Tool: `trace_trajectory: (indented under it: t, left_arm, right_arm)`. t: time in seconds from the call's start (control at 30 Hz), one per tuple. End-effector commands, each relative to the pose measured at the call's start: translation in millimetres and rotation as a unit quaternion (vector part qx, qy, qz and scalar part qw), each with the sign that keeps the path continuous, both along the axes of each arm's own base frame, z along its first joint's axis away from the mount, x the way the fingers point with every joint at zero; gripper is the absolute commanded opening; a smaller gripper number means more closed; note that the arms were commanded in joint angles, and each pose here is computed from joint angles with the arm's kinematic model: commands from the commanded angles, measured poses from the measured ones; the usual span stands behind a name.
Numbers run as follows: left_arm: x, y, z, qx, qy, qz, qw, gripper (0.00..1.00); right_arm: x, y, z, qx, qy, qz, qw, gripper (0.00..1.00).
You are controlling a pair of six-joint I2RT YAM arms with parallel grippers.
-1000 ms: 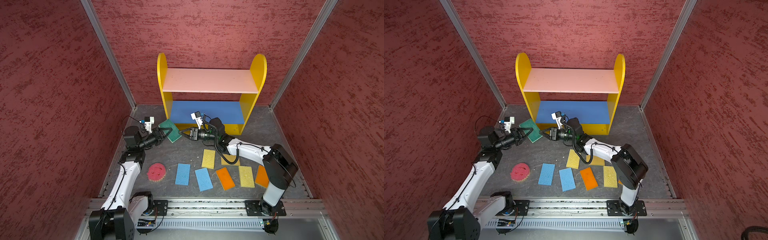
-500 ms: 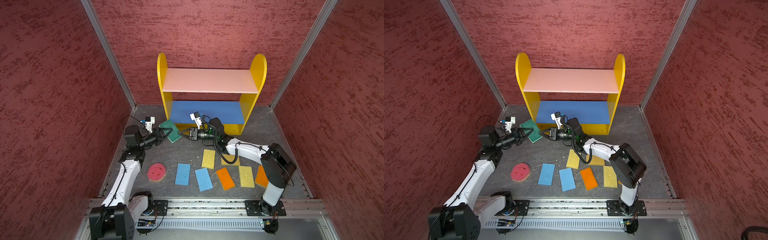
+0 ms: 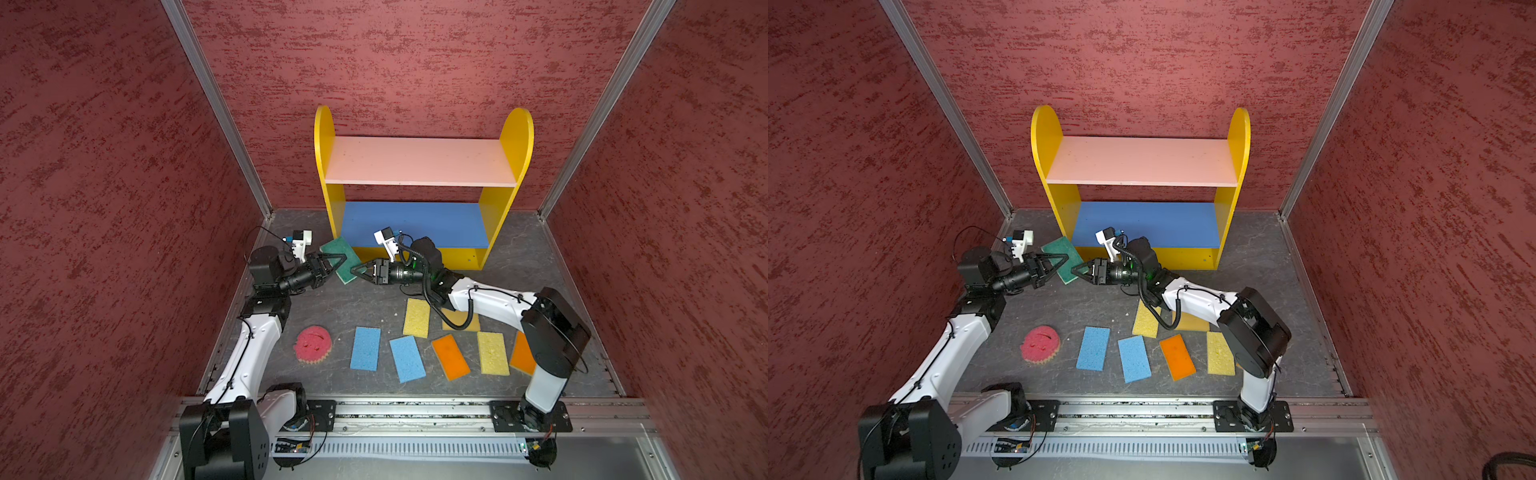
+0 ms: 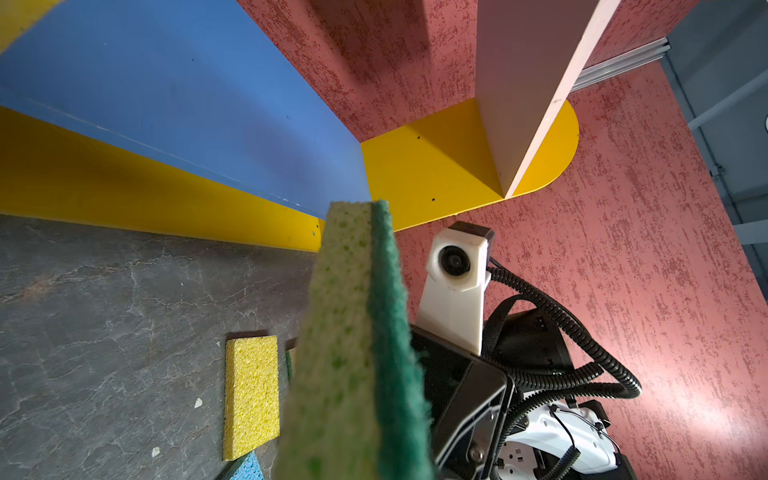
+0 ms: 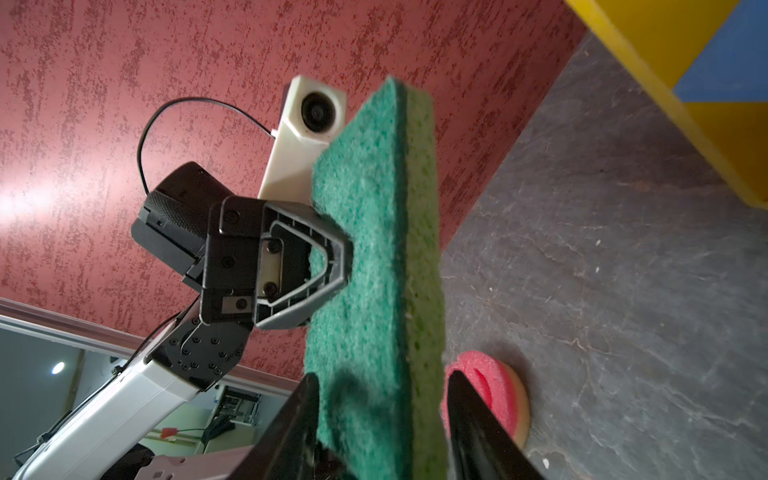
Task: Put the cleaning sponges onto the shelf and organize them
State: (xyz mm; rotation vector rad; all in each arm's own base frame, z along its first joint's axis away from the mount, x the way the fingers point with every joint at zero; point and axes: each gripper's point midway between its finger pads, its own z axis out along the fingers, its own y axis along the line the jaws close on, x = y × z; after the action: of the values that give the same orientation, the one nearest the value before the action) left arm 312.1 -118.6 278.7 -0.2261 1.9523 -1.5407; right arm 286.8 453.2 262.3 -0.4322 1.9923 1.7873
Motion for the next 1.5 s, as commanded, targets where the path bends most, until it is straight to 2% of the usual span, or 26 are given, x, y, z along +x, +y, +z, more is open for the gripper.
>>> trace_trajectory:
  t: [0.0,0.03,0.07,0.1,0.13,0.27,0.33,0.37,0.43,0.53,0.6,0.63,0.67,0.77,0.83,0.9,1.0,1.1,1.27,1.47]
  left_arm:
    - [-3,-5,23,-0.001,-0.038,-0.021,0.999,0.02]
    - [-3,-6,25,-0.002,-0.039,-0.023,0.999,0.02]
    - [-4,-7,25,-0.002,-0.039,-0.026,0.999,0.02]
    - [-5,-8,24,-0.002,-0.038,-0.028,0.999,0.02]
    - [-5,-8,24,-0.001,-0.037,-0.030,0.999,0.02]
    - [-9,-12,18,0.000,-0.033,-0.038,0.999,0.02]
    - [-11,-14,15,0.001,-0.032,-0.042,0.999,0.04]
    - [-13,-16,14,0.001,-0.031,-0.046,0.998,0.13]
    - [-15,-18,13,0.000,-0.028,-0.052,0.998,0.53]
    - [-20,-22,16,0.001,-0.034,-0.059,0.998,0.68]
    - [-24,-24,19,0.006,-0.041,-0.061,0.997,0.90]
    - [-23,-24,19,0.010,-0.042,-0.059,0.997,0.97]
    - [-23,-23,21,0.014,-0.042,-0.056,0.997,1.00]
    - [-17,-19,22,0.025,-0.037,-0.039,0.998,1.00]
    - [-12,-12,16,0.040,-0.020,-0.003,0.999,1.00]
    - [-11,-1,10,0.070,-0.008,0.040,0.997,1.00]
    - [-15,10,5,0.116,-0.005,0.068,0.991,0.99]
    - [-20,18,-1,0.146,0.005,0.083,0.986,0.99]
    - [-31,26,-5,0.194,-0.004,0.092,0.977,1.00]
    - [-41,22,-8,0.196,0.005,0.069,0.978,0.99]
  right_arm:
    - [-4,5,4,0.003,0.005,-0.002,1.000,0.56]
    - [-5,5,5,0.005,0.007,-0.005,1.000,0.54]
    - [-6,5,6,0.007,0.005,-0.007,1.000,0.44]
    - [-8,4,9,0.012,0.000,-0.010,1.000,0.26]
    - [-9,3,13,0.015,-0.004,-0.014,1.000,0.15]
    - [-16,-2,18,0.019,-0.007,-0.025,0.999,0.11]
    - [-20,-4,17,0.017,-0.004,-0.031,0.999,0.00]
    - [-23,-5,17,0.016,-0.006,-0.035,0.999,0.00]
    - [-28,-6,18,0.014,-0.007,-0.041,0.999,0.00]
    - [-34,-7,20,0.020,-0.007,-0.044,0.999,0.00]
    - [-35,-10,24,0.034,-0.008,-0.051,0.998,0.00]
    - [-35,-12,25,0.041,-0.009,-0.055,0.998,0.00]
    - [-33,-15,27,0.051,-0.012,-0.063,0.997,0.00]
    - [-27,-18,19,0.053,-0.005,-0.086,0.995,0.00]
    - [-19,-18,6,0.041,0.004,-0.105,0.994,0.00]
    - [-12,-18,-9,0.030,0.014,-0.123,0.992,0.00]
    - [3,-24,-36,0.023,0.048,-0.172,0.984,0.00]
    - [18,-28,-64,0.025,0.080,-0.212,0.974,0.00]
    - [50,-15,-109,0.010,0.117,-0.235,0.965,0.00]
    - [91,-10,-147,0.024,0.149,-0.276,0.949,0.00]
